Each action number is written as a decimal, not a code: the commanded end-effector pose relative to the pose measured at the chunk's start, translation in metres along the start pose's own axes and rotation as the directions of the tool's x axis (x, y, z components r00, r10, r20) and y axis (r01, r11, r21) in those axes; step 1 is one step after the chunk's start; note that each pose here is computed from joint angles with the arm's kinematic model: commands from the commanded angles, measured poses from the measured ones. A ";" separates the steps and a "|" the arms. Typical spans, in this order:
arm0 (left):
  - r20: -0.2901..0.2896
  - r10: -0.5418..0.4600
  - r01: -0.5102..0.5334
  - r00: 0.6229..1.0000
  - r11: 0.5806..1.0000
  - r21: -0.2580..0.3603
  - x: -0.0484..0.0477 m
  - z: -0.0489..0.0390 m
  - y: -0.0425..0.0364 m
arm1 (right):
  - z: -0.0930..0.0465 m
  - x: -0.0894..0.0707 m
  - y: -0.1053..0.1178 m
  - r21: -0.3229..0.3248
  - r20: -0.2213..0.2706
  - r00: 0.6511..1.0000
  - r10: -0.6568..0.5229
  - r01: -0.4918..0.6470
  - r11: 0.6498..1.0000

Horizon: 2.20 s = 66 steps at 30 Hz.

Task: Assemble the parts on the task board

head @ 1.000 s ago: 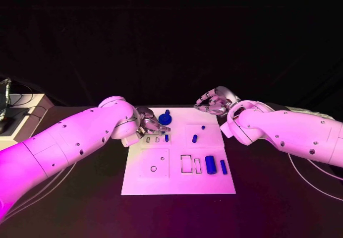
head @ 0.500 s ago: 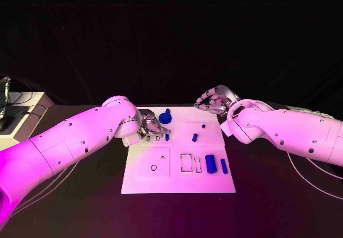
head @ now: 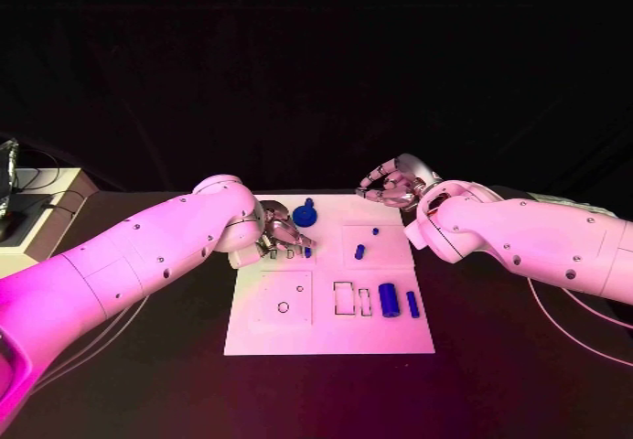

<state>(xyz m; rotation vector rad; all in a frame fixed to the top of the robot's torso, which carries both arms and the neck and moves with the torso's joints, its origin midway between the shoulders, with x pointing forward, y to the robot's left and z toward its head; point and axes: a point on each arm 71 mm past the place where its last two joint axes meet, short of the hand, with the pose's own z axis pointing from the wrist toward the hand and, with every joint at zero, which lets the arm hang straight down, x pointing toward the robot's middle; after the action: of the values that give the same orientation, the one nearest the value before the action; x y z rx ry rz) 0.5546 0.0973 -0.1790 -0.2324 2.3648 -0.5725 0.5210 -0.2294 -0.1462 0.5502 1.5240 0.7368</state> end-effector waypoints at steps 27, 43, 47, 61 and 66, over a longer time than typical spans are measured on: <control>-0.037 -0.004 0.004 0.999 1.000 0.006 0.0010 0.0068 -0.0008 | 0.002 0.003 0.003 -0.017 -0.006 1.000 -0.007 0.007 1.000; -0.045 -0.008 0.009 0.999 1.000 0.016 0.0020 0.0064 -0.0016 | 0.002 0.003 0.003 -0.017 -0.008 1.000 -0.008 0.007 1.000; -0.050 -0.007 0.008 0.999 1.000 0.020 0.0025 0.0063 -0.0021 | 0.002 0.003 0.003 -0.016 -0.008 1.000 -0.008 0.008 1.000; -0.061 -0.022 0.024 0.998 0.999 0.037 0.0032 0.0064 -0.0032 | 0.003 0.003 0.002 -0.014 -0.009 1.000 -0.009 0.009 1.000; -0.052 -0.033 0.036 0.998 0.999 0.040 0.0024 0.0062 -0.0030 | 0.003 0.003 0.002 -0.013 -0.009 1.000 -0.009 0.009 1.000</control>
<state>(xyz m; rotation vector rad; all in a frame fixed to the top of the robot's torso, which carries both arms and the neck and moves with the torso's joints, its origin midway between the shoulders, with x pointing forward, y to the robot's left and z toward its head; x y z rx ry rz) 0.5578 0.0945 -0.1842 -0.2425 2.3992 -0.6140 0.5233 -0.2268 -0.1472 0.5493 1.5250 0.7360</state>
